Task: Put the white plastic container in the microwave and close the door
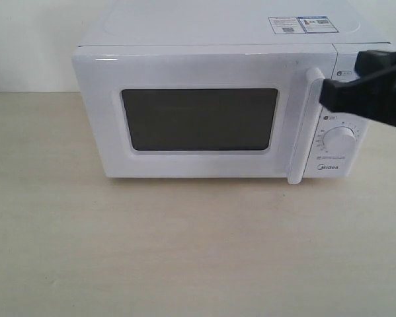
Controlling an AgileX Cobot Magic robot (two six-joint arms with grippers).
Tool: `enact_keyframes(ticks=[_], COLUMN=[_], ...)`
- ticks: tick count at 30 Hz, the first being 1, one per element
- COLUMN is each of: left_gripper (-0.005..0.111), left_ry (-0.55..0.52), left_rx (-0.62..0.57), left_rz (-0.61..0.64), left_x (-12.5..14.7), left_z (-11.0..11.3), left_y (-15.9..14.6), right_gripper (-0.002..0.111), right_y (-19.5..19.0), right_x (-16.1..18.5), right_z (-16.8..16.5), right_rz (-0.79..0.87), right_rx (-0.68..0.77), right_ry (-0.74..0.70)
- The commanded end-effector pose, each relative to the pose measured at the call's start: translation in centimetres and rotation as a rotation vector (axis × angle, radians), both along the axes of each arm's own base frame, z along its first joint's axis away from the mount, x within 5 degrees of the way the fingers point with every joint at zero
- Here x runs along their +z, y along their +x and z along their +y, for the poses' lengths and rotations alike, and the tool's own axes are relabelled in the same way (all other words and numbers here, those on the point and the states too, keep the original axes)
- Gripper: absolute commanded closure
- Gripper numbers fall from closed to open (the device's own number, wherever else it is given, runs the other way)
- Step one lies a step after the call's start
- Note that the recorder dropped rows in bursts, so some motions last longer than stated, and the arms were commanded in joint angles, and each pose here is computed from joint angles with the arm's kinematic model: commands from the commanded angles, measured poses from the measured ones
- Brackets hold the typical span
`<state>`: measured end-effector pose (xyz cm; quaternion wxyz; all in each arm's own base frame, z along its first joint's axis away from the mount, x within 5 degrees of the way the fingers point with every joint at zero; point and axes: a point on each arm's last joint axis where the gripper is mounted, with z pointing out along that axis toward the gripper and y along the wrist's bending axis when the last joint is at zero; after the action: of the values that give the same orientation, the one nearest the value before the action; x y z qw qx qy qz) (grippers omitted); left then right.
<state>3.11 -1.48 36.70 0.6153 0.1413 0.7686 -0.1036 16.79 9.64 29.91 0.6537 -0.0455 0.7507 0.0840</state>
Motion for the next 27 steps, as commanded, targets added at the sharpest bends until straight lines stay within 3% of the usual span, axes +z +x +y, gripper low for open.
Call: enact_keyframes(ticks=[1, 5, 11, 19, 27], left_gripper=[0.102, 0.102, 0.102, 0.102, 0.102], left_ry=[-0.007, -0.007, -0.007, -0.007, -0.007], left_rx=[0.000, 0.000, 0.000, 0.000, 0.000], left_rz=[0.007, 0.007, 0.007, 0.007, 0.007], left_x=[-0.2, -0.2, -0.2, -0.2, -0.2], left_z=[0.0, 0.0, 0.0, 0.0, 0.0], left_y=[0.0, 0.0, 0.0, 0.0, 0.0], right_gripper=[0.109, 0.109, 0.109, 0.109, 0.109], right_y=[-2.4, -4.6, -7.4, -9.4, -9.7], right_x=[2.0, 2.0, -0.6, -3.4, -3.6], right_z=[-2.6, -6.0, -9.2, -10.1, -9.5], right_rz=[-0.124, -0.196, -0.212, -0.204, -0.213], right_rx=[-0.013, -0.088, -0.159, -0.231, -0.159], right_ry=[-0.001, 0.046, 0.105, 0.087, 0.011])
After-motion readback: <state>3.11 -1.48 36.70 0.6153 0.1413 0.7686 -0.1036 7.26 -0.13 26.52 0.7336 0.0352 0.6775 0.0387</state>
